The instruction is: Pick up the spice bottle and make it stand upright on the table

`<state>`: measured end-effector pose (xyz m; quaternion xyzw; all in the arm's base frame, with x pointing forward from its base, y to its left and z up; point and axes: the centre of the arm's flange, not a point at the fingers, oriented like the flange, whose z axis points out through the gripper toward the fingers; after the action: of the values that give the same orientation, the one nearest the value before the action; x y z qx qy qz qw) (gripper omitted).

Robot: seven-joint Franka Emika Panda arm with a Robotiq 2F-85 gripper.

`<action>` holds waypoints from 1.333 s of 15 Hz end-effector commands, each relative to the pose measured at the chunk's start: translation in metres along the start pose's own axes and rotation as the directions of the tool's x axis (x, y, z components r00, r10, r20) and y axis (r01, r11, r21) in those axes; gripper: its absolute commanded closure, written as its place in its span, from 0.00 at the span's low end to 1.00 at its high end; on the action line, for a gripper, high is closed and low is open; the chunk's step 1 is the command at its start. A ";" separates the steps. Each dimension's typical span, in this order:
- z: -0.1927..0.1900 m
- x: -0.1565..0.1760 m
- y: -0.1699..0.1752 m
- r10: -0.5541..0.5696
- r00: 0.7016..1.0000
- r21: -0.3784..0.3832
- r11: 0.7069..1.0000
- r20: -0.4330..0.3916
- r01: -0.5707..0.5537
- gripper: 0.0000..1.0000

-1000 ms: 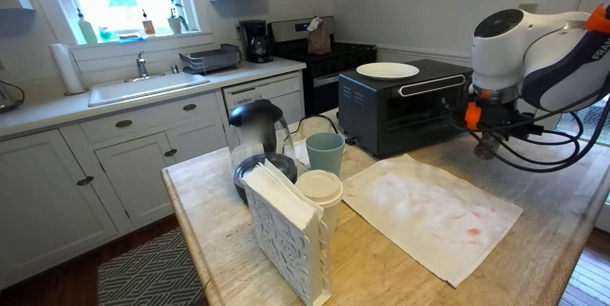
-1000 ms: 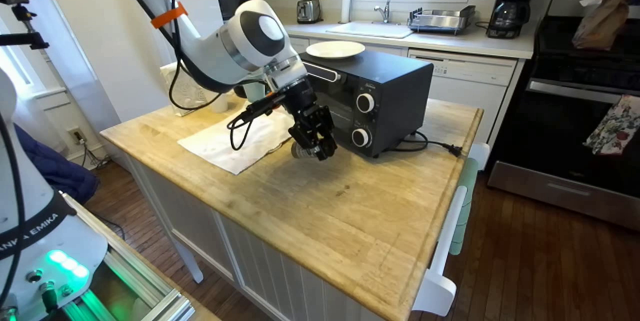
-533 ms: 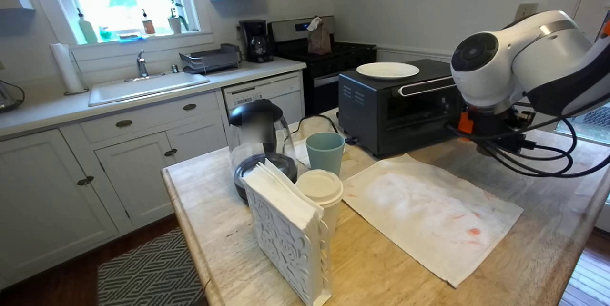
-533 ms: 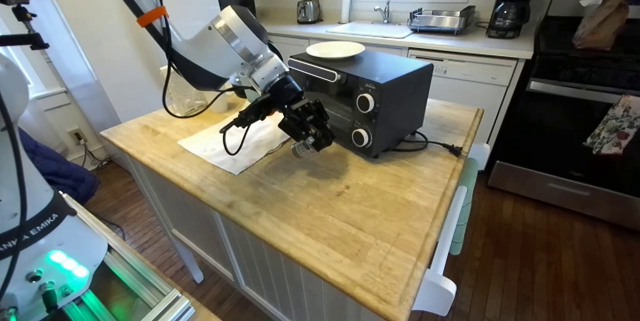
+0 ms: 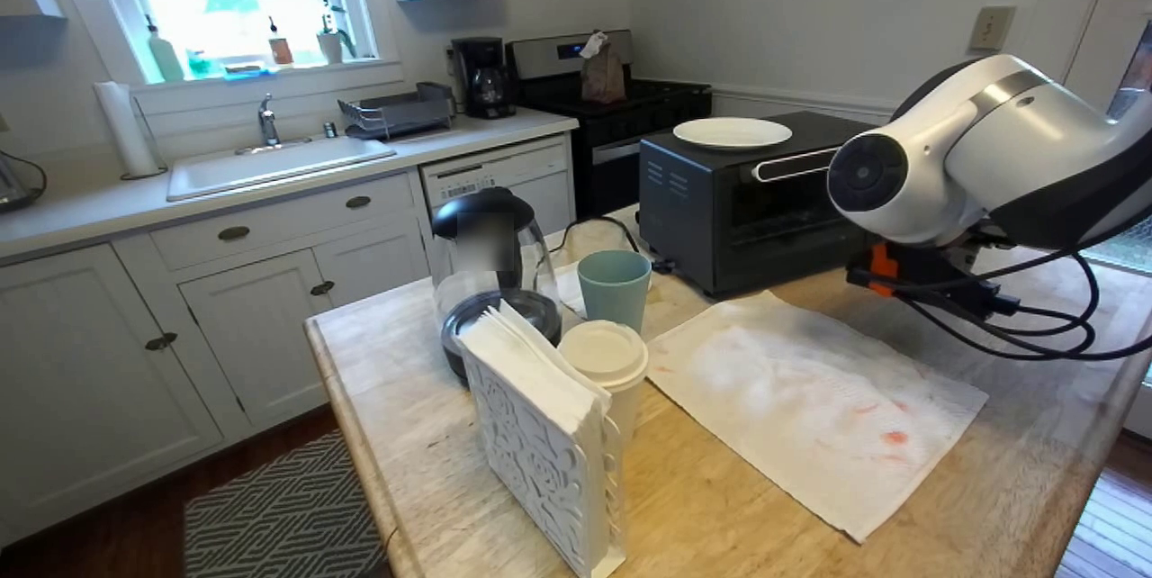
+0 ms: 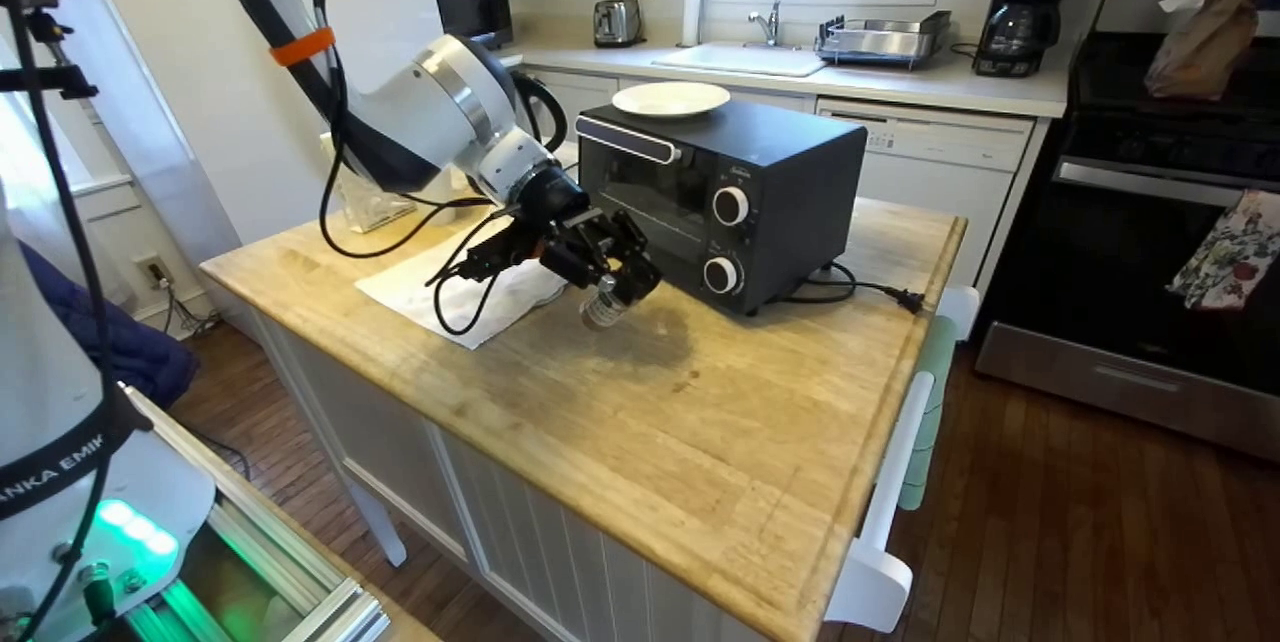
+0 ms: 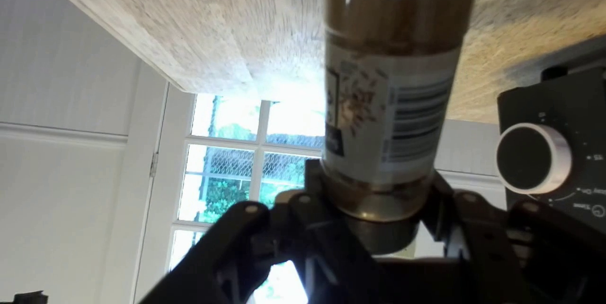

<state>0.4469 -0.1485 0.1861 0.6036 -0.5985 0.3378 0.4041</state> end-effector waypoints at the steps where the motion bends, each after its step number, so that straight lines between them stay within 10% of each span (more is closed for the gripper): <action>1: 0.001 -0.004 0.008 0.033 0.998 0.008 0.999 -0.047 -0.033 0.75; 20: 0.021 -0.038 0.005 0.042 0.972 -0.030 0.998 -0.232 -0.050 0.75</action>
<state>0.4335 -0.1441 0.1550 0.5468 -0.5732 0.3937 0.4663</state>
